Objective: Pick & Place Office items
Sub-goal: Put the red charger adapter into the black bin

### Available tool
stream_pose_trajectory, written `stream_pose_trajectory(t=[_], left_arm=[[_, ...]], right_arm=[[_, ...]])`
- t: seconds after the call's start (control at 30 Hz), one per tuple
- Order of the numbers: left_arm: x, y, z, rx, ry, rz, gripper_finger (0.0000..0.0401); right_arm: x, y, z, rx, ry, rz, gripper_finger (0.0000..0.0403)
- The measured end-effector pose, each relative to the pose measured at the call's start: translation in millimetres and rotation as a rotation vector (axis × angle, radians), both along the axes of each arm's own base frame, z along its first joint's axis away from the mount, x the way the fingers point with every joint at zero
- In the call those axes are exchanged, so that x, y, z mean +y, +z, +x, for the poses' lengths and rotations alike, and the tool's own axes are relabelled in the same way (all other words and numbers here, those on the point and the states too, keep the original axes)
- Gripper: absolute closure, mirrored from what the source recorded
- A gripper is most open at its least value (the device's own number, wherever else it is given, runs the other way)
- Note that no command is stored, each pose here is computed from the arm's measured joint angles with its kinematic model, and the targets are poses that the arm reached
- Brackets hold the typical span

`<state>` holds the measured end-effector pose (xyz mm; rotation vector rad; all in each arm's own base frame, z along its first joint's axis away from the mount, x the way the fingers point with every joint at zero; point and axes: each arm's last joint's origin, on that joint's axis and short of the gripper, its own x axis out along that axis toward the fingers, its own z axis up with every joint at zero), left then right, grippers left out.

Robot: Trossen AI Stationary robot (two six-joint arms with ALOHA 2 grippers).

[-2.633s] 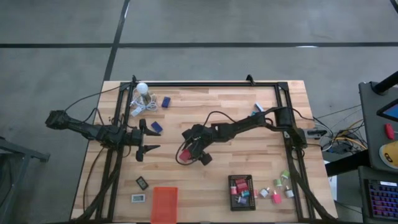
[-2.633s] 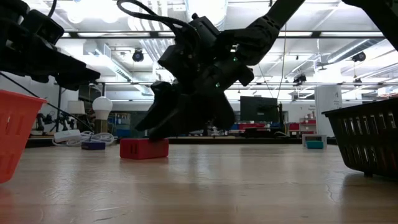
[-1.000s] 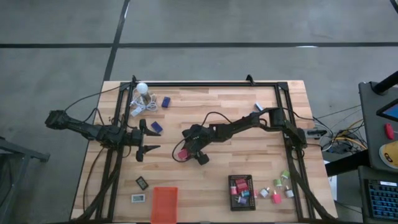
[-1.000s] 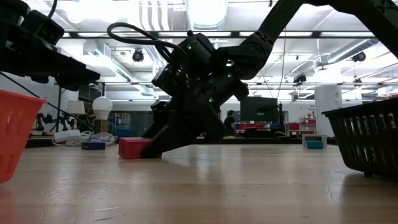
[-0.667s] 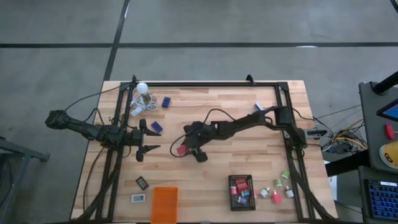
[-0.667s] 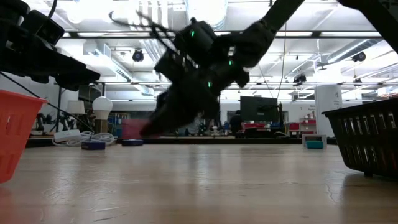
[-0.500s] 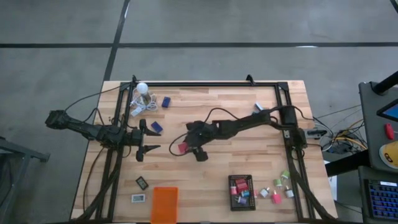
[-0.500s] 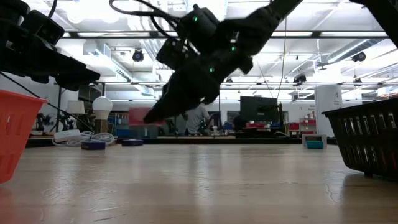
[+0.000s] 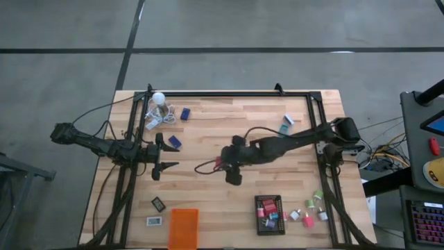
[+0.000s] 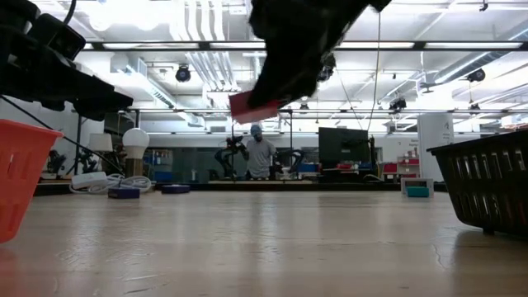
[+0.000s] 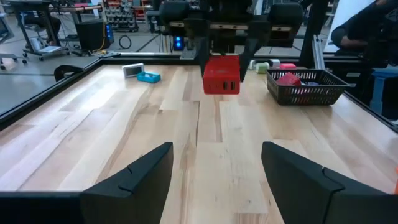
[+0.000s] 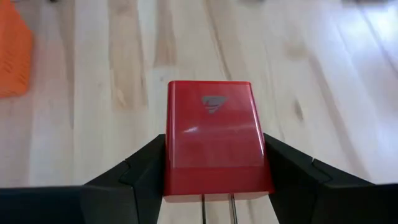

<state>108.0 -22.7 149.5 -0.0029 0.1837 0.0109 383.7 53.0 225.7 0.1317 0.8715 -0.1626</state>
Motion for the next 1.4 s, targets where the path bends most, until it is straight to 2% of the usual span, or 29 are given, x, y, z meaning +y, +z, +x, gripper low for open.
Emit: stream_pose_trajectory(t=[0.2,0.47,0.57,0.73,0.9,1.4], left_arm=[[-0.1,-0.3,0.2,0.004,-0.001,0.001,0.0149],[-0.1,-0.3,0.2,0.004,-0.001,0.001,0.0149],[-0.1,-0.3,0.2,0.004,-0.001,0.001,0.0149],[-0.1,-0.3,0.2,0.004,-0.001,0.001,0.0149],[-0.1,-0.3,0.2,0.004,-0.001,0.001,0.0148],[0.0,-0.3,0.2,0.004,0.0,0.001,0.0149]], right_arm=[[24.5,8.3,-25.1,0.101,-0.142,0.125,0.0186],[64.7,10.4,-50.2,0.162,-0.348,0.215,0.0186],[81.5,14.4,-57.4,0.162,-0.4,0.259,0.0186],[105.5,24.0,-73.9,0.126,-0.525,0.242,0.0186],[125.1,26.0,-89.9,0.109,-0.642,0.293,0.0186],[169.9,18.3,-124.7,0.129,-0.844,0.468,0.0186]])
